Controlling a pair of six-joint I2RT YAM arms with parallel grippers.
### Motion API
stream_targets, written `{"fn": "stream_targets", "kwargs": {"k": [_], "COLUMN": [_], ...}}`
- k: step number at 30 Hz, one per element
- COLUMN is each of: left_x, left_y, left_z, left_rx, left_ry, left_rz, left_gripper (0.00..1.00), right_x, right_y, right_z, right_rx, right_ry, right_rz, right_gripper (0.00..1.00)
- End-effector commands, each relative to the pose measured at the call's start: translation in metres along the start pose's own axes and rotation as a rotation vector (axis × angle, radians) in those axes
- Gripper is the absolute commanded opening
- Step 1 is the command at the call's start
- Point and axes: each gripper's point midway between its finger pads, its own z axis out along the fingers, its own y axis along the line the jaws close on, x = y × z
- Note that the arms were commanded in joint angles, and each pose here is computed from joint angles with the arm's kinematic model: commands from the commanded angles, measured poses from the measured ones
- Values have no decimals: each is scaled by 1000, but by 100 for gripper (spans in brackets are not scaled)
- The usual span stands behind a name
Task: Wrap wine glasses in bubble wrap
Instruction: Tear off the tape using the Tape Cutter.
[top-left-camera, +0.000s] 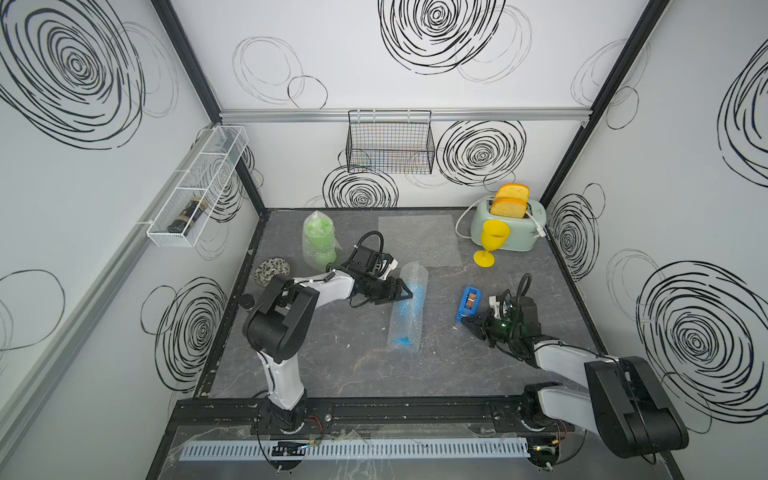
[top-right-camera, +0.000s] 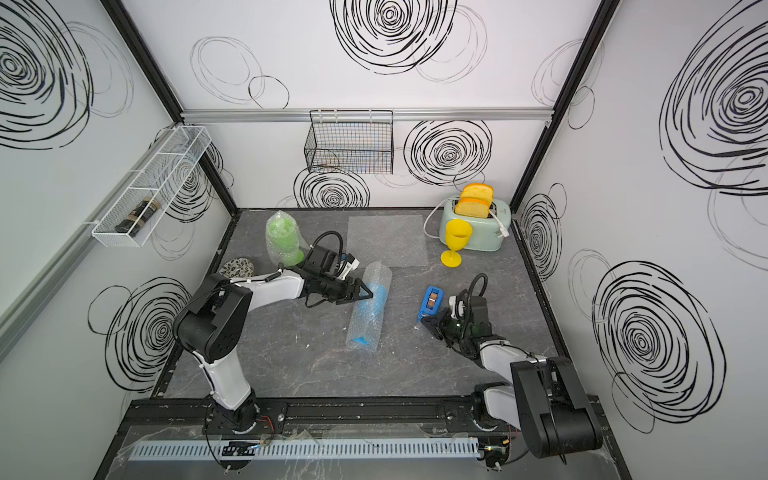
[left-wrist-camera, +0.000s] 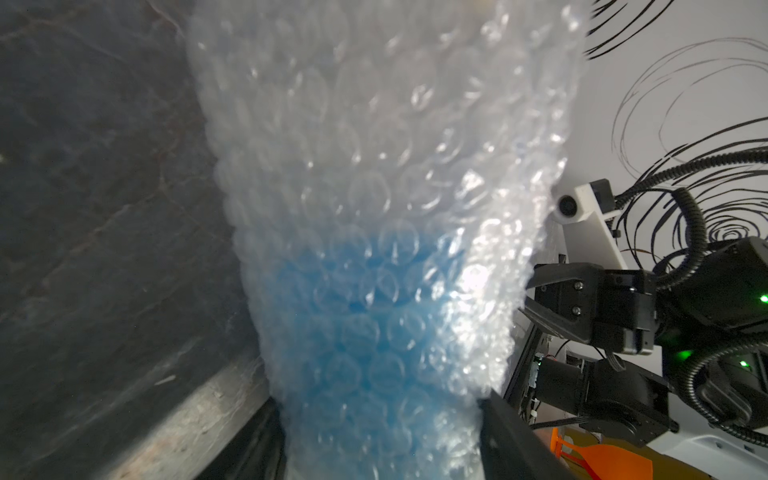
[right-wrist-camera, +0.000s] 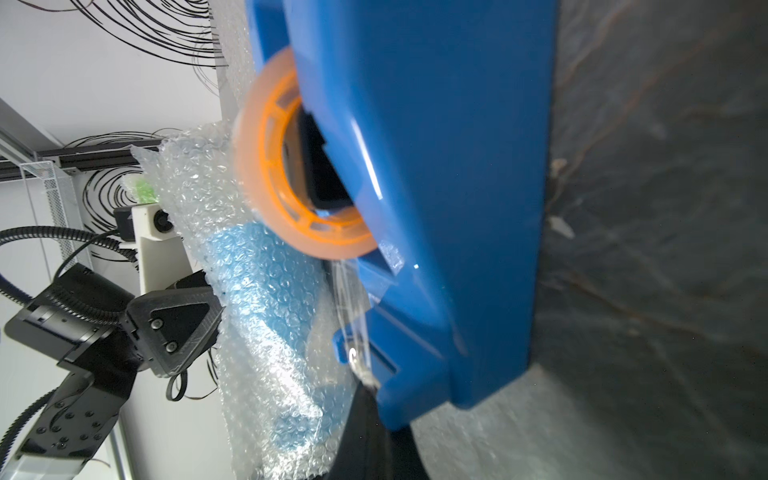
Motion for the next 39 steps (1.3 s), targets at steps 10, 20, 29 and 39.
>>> {"fn": "stream_targets", "kwargs": {"k": [10,20,29,39], "left_x": [33,30,32,32], "left_y": [42,39,41,43], "left_z": [15,13,16,16], "left_rx": [-156,-151,-150,-158], "left_ry": [99,84,94,99], "left_rz": [-61,-53,-62,-64], "left_gripper": [70,70,70,70], "right_x": [12,1,3,20], "right_y": [-47,-35,13,-44], "right_z": [-11,-12,-19,-16], "right_rx": [217,201,-47,103], "right_ry": [-49,-73,-47,6], "right_rz": [31,-119,-130,-49], "right_gripper": [0,0,0,0]}}
